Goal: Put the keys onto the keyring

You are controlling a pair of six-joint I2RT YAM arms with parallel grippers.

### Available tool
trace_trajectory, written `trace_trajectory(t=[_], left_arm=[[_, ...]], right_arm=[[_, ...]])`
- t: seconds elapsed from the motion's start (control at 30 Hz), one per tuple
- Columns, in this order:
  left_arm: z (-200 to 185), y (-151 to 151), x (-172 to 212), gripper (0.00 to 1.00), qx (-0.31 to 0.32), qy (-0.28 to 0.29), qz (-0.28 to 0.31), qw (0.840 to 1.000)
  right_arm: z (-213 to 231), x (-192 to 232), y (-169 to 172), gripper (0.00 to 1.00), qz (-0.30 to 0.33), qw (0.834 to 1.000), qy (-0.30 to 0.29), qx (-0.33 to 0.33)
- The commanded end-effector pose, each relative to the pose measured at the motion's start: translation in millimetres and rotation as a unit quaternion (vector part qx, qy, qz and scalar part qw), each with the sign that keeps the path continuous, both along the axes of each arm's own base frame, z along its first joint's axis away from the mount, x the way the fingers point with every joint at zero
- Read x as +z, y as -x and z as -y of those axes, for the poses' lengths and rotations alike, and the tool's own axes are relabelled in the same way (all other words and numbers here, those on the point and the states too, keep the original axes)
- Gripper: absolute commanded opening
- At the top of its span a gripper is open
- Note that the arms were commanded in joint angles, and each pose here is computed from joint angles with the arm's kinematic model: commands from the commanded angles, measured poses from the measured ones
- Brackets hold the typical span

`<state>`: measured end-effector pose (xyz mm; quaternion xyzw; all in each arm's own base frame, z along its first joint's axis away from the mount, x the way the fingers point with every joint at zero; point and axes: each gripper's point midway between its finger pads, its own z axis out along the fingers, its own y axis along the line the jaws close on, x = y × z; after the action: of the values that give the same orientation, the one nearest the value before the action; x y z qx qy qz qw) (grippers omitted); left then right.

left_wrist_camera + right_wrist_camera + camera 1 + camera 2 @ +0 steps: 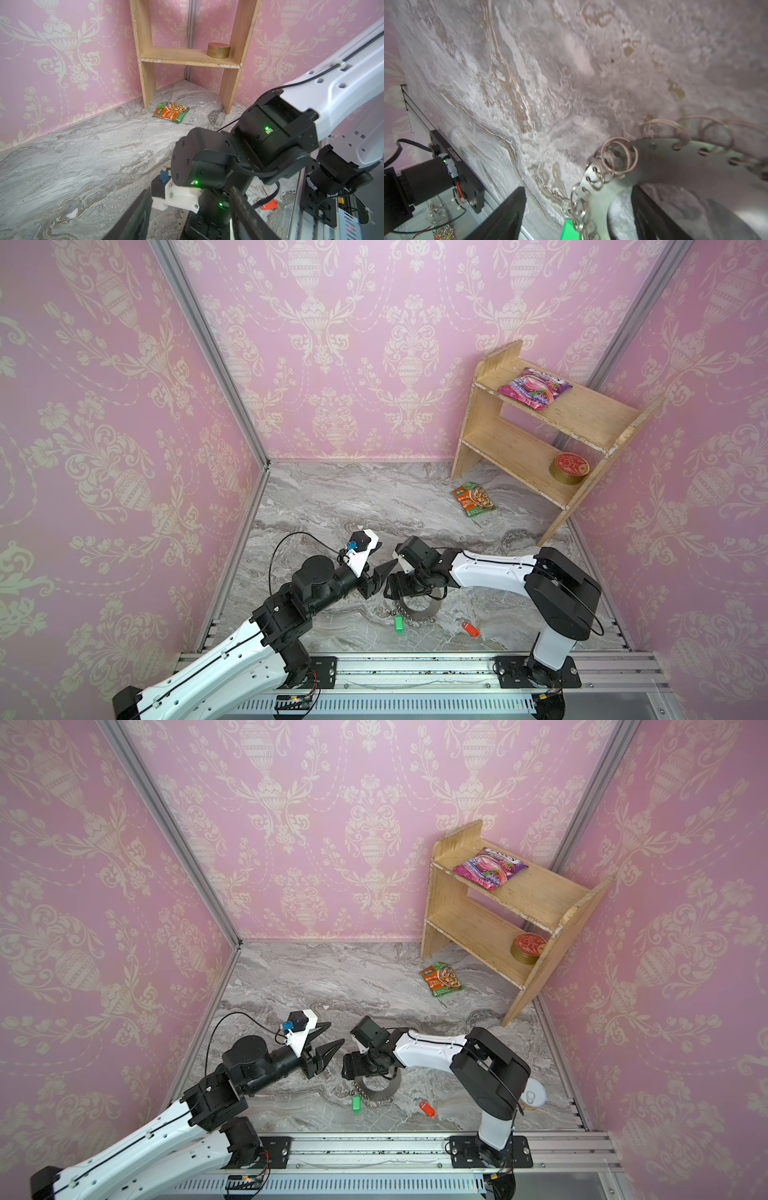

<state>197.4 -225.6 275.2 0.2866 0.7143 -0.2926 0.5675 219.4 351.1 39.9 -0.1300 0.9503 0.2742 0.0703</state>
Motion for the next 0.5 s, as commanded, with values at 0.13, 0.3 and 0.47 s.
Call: trace_trajectory(t=[0.13, 0.3, 0.47], left_arm=[[-15.1, -0.4, -10.7, 0.62, 0.031, -0.017, -0.020, 0.999], [-13.2, -2.7, -15.8, 0.62, 0.035, -0.004, -0.029, 0.999], [-6.1, -6.5, -17.7, 0.63, 0.032, 0.005, -0.036, 0.999]], right_arm=[[45.0, 24.3, 17.4, 0.77, 0.054, 0.992, 0.085, 0.070], [102.9, 25.0, 54.4, 0.65, 0.037, 0.983, 0.163, 0.082], [102.8, 6.9, 76.4, 0.55, -0.015, 0.994, 0.107, 0.028]])
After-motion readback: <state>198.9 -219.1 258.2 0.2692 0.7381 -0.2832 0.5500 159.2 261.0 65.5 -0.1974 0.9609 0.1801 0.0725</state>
